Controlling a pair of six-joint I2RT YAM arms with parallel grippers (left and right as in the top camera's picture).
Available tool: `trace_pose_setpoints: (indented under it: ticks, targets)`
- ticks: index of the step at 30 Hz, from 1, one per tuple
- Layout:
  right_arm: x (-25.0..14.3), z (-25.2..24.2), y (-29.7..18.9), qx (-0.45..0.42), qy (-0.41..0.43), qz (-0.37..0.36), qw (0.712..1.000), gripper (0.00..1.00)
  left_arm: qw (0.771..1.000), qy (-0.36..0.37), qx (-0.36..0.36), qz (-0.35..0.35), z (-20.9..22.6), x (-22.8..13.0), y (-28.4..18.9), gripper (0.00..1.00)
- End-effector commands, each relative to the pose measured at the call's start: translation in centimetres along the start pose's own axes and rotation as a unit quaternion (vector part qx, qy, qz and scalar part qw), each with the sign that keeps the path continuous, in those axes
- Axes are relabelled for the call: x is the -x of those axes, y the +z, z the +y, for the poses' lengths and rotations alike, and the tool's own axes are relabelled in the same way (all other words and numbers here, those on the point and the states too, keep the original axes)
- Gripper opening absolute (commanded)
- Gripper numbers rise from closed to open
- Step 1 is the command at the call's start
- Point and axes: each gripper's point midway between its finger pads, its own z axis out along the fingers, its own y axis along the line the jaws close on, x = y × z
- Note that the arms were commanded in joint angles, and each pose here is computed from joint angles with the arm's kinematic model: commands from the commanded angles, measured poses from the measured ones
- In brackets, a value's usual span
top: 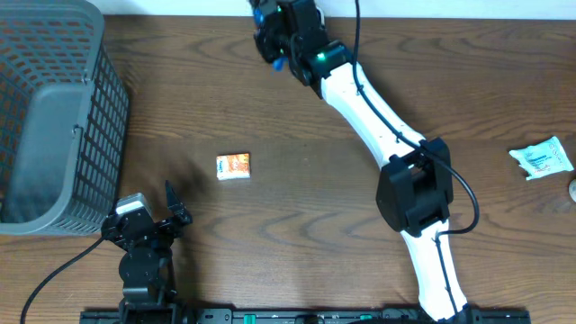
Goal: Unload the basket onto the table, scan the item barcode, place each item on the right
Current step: 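Hold the Oreo pack up at the white scanner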
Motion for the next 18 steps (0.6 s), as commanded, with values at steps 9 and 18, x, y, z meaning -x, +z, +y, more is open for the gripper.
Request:
trace_pose_setpoints:
  ticks: [9, 18]
  targets:
    - [-3.7, -8.6, 4.3, -0.164, -0.034, -0.024, 0.986, 0.01, 1.000, 0.009, 0.005, 0.017, 0.2, -1.5, 0.2, 0.98]
    - [-5.1, -10.1, 6.0, -0.213, -0.044, -0.056, 0.975, 0.01, 1.000, 0.009, 0.005, 0.017, 0.2, -1.5, 0.2, 0.98]
